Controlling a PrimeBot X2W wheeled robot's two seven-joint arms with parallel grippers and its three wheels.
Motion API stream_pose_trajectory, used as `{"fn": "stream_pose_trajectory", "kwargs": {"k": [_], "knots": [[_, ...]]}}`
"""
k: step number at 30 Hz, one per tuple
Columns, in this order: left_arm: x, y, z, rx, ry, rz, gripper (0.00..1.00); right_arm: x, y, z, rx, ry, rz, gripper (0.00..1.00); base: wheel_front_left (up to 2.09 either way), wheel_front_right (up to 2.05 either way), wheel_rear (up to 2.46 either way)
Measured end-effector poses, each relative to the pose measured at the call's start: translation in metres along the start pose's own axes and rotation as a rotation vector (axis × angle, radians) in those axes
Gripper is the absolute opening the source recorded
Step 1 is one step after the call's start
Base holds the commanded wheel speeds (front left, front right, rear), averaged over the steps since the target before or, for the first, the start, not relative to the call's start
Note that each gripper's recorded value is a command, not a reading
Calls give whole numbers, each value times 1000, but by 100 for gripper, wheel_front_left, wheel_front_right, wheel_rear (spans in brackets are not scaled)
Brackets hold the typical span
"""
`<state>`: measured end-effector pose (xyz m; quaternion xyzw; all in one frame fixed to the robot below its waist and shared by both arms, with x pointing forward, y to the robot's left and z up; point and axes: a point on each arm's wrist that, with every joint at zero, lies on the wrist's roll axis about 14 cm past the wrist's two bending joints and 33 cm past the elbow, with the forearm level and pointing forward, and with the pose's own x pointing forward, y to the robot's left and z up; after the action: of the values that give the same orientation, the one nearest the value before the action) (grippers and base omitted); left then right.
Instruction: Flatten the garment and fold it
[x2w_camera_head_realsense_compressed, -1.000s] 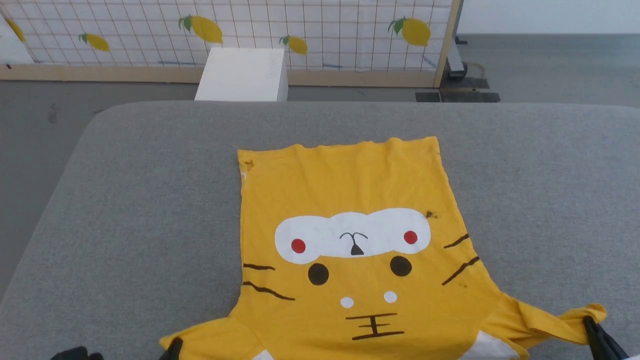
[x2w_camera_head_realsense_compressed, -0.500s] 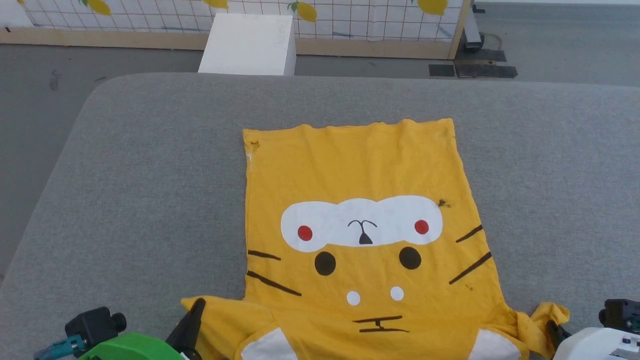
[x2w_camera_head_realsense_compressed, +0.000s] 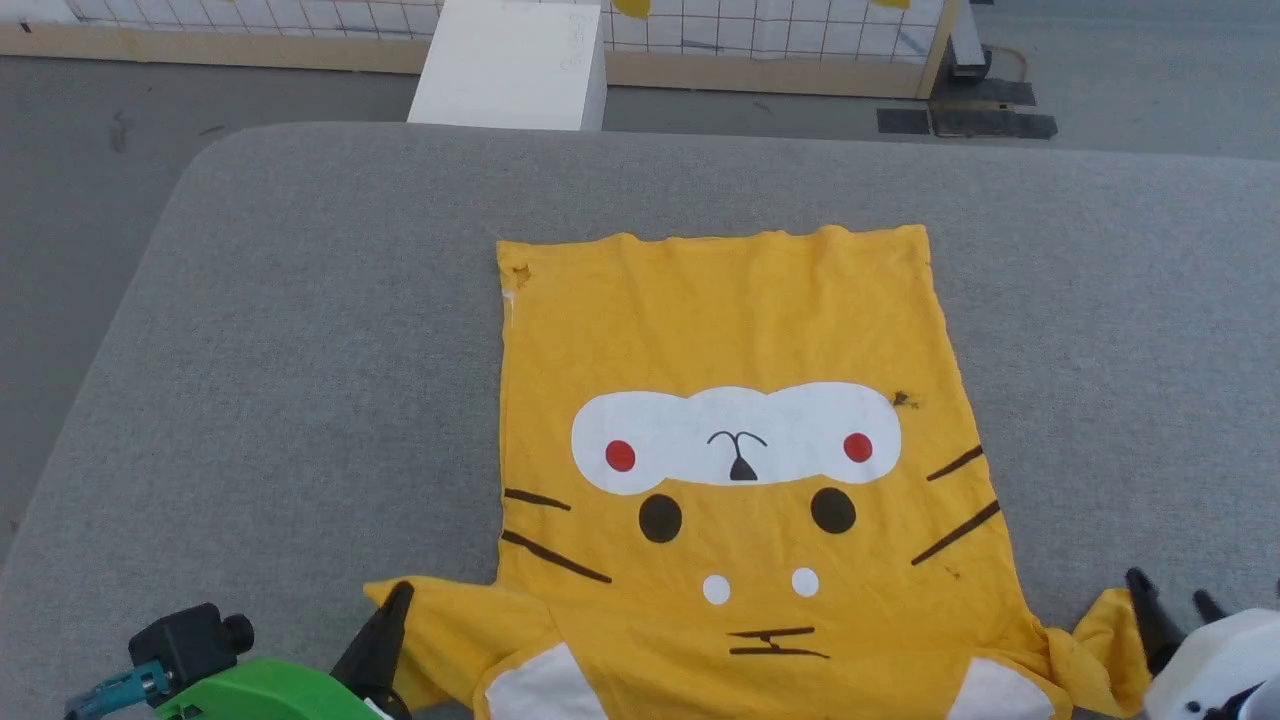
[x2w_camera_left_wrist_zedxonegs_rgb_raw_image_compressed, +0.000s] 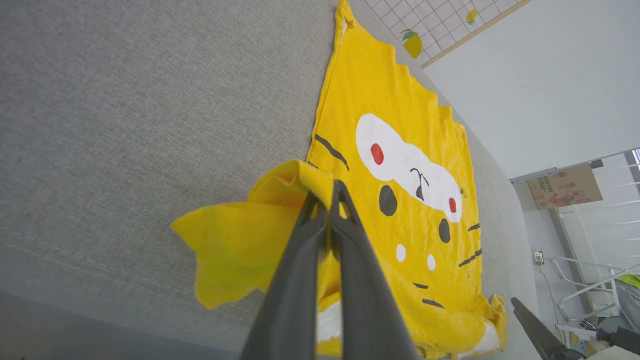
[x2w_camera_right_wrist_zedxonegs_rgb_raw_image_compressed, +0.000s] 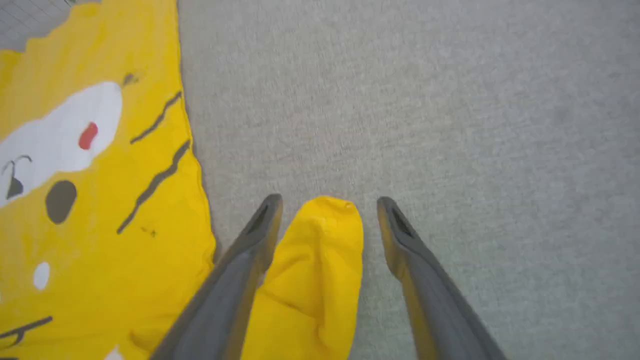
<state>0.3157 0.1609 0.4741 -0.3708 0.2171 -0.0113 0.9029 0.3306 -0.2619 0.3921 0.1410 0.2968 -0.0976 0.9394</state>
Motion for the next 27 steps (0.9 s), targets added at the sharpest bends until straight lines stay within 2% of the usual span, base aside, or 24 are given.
{"fn": "stream_pose_trajectory", "kwargs": {"k": [7,15,22,27], "knots": [[7,-1,-2,9,1,2,0,-5,9,87,-90,-182,20,100,0,0,0],[26,-13,1,23,4,-37,0,39,77,167,-279,-216,125,100,0,0,0],[47,-16,-1,39,20,-51,0,100,111,190,-356,-100,124,100,0,0,0],[59,-10,-8,14,45,-33,0,142,121,176,-394,32,98,100,0,0,0]]}}
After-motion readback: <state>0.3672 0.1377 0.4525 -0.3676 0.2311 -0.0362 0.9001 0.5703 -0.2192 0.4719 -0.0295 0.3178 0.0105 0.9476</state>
